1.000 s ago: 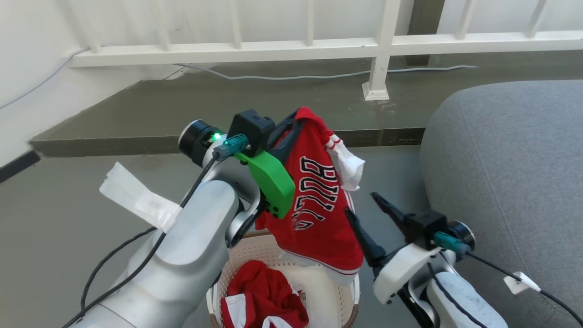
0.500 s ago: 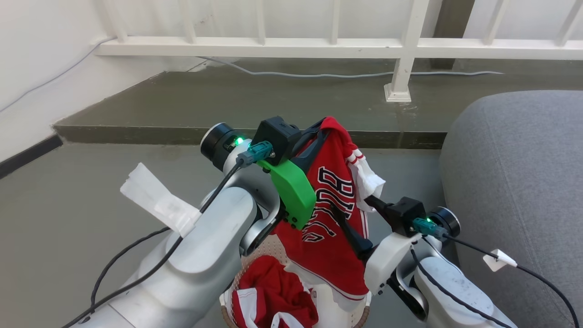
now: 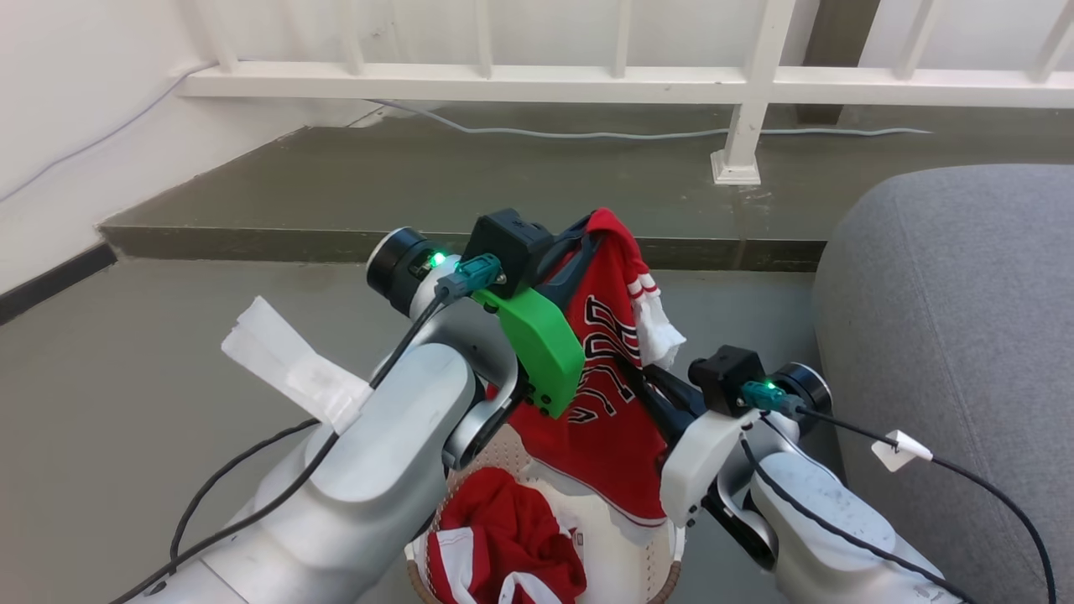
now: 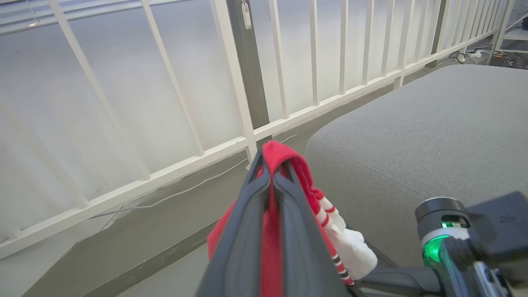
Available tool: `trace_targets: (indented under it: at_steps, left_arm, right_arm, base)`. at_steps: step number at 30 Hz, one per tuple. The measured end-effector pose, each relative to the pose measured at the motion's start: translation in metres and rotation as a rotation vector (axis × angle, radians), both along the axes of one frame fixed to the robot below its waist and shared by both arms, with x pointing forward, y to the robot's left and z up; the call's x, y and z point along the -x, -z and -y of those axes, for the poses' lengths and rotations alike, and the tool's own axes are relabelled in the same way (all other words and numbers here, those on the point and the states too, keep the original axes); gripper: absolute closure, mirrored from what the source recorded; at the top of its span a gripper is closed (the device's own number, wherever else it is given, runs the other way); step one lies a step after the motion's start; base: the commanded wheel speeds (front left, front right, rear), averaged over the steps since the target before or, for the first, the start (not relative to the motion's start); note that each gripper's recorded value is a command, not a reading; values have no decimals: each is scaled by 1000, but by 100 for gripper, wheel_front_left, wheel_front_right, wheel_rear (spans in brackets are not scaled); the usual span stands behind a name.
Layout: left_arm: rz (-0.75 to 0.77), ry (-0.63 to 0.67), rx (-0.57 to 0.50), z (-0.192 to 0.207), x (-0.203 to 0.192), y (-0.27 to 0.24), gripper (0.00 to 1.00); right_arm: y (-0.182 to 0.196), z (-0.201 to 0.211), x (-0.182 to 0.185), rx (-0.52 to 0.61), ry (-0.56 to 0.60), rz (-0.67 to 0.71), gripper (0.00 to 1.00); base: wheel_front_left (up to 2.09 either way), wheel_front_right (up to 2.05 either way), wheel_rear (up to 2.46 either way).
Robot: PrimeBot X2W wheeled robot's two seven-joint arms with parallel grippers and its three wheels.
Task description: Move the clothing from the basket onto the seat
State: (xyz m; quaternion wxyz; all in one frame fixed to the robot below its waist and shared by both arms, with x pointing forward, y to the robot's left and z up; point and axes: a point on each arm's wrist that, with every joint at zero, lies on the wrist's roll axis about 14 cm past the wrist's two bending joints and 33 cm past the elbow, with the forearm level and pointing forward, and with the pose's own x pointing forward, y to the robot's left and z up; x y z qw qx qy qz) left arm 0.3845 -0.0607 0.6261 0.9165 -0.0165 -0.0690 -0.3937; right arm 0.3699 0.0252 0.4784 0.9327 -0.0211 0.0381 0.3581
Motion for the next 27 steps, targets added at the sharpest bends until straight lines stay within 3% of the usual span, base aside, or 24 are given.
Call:
trace_targets:
  at_steps: [15, 17, 18, 19, 27]
  left_arm:
    - [-92, -75, 5, -12, -20, 31, 100]
    - [-107, -83, 6, -14, -21, 37, 52]
    - [-111, -86, 9, -15, -21, 39, 16]
    - [-120, -89, 12, -16, -21, 42, 0]
    - [-131, -93, 36, -17, -19, 51, 0]
  right_arm:
    - [-24, 34, -28, -61, 122, 39, 100]
    - [-26, 43, -32, -64, 146, 46, 100]
    - [-27, 48, -33, -63, 157, 50, 100]
    - [-29, 53, -35, -63, 170, 55, 100]
    - [-48, 86, -49, -77, 259, 115, 100]
  base:
    - [0, 0, 0]
    - [0, 0, 0]
    - [0, 0, 0]
    - [0, 0, 0]
    - [0, 0, 0]
